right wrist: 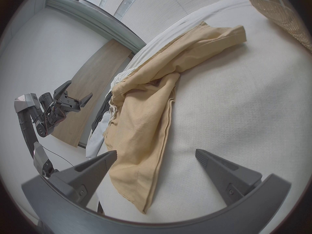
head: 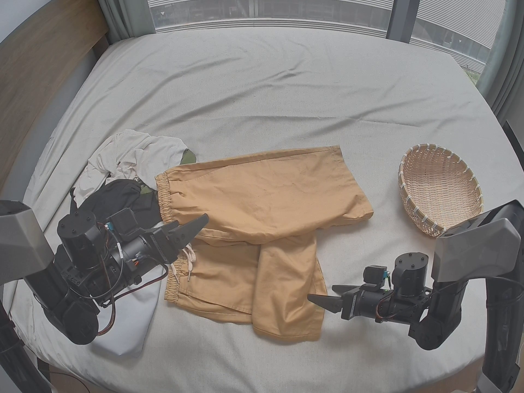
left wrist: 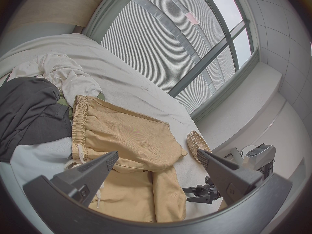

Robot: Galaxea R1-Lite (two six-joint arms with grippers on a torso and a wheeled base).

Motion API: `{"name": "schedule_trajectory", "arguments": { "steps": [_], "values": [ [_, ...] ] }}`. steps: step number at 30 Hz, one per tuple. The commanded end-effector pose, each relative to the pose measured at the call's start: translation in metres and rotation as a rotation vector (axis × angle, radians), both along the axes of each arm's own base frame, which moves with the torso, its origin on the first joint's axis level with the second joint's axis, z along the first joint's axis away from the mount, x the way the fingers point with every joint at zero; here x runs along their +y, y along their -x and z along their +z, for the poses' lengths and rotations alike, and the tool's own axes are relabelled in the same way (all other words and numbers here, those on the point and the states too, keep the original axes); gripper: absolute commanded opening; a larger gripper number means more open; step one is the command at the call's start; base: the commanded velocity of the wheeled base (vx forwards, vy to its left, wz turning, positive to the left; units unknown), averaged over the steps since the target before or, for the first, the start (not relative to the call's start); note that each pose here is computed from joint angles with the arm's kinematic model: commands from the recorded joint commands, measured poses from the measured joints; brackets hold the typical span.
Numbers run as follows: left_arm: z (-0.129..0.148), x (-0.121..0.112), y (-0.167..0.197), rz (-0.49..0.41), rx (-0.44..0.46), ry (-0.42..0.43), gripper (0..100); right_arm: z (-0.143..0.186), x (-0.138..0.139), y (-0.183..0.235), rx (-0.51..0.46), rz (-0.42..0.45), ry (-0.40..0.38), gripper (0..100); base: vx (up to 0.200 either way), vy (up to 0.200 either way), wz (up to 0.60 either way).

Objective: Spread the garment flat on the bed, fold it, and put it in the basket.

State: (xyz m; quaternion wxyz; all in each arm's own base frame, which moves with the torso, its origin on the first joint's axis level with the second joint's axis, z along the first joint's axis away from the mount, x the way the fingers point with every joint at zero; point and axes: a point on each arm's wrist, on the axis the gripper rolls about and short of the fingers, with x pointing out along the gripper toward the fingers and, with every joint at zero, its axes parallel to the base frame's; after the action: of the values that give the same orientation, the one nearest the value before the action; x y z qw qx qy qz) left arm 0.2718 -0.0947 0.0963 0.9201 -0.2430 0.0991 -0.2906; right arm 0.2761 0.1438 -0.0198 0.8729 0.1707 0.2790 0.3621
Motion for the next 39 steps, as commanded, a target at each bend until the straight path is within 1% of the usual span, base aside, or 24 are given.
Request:
{"name": "schedule_trajectory", "arguments": {
  "steps": [1,6,11,15,20,21,22,23,25,28,34,38,39],
  "values": [
    [0.0,0.0,0.0,0.0,0.002,0.0,100,-0.007,0.006,-0.001,0.012,0.013,0.001,0,0.0,0.0,0.0],
    [-0.001,0.0,0.001,0.0,0.007,-0.002,100,-0.008,0.007,-0.003,0.009,0.013,-0.002,0,0.0,0.0,0.0],
    [-0.001,0.0,0.002,0.002,0.007,-0.002,100,-0.007,0.001,0.002,0.024,0.004,0.006,0,0.0,0.0,0.0],
    [-0.001,0.0,0.002,-0.003,0.006,-0.001,100,0.016,-0.013,0.021,0.023,-0.012,0.004,0,0.0,0.0,0.0],
    [-0.001,0.0,0.002,-0.003,0.007,0.0,100,0.029,-0.026,0.036,0.028,-0.035,0.011,0,0.0,0.0,0.0],
    [-0.001,0.0,0.002,-0.003,0.007,0.0,100,0.032,-0.031,0.04,0.029,-0.058,0.018,0,0.0,0.0,0.0],
    [-0.001,0.0,0.002,-0.003,0.007,0.0,100,0.033,-0.031,0.041,0.03,-0.064,0.021,0,0.0,0.0,0.0],
    [-0.001,-0.001,0.002,-0.005,0.007,0.0,100,0.033,-0.035,0.041,0.031,-0.093,0.03,0,0.0,0.0,0.0],
    [-0.001,-0.001,0.002,-0.006,0.008,-0.001,100,0.032,-0.039,0.042,0.036,-0.12,0.041,0,0.0,0.0,0.0],
    [-0.001,-0.002,0.003,-0.008,0.01,-0.001,100,0.031,-0.044,0.041,0.041,-0.143,0.045,0,0.0,0.0,0.0],
    [-0.003,-0.001,0.004,-0.008,0.016,-0.003,100,0.031,-0.049,0.042,0.052,-0.16,0.051,0,0.0,0.0,0.0],
    [-0.003,-0.001,0.003,-0.008,0.017,-0.003,100,0.024,-0.052,0.052,0.103,-0.16,0.075,0,0.0,0.0,0.0],
    [-0.003,-0.001,0.003,-0.008,0.017,-0.003,100,0.024,-0.052,0.052,0.103,-0.16,0.075,0,0.0,0.0,0.0]
  ]
}}
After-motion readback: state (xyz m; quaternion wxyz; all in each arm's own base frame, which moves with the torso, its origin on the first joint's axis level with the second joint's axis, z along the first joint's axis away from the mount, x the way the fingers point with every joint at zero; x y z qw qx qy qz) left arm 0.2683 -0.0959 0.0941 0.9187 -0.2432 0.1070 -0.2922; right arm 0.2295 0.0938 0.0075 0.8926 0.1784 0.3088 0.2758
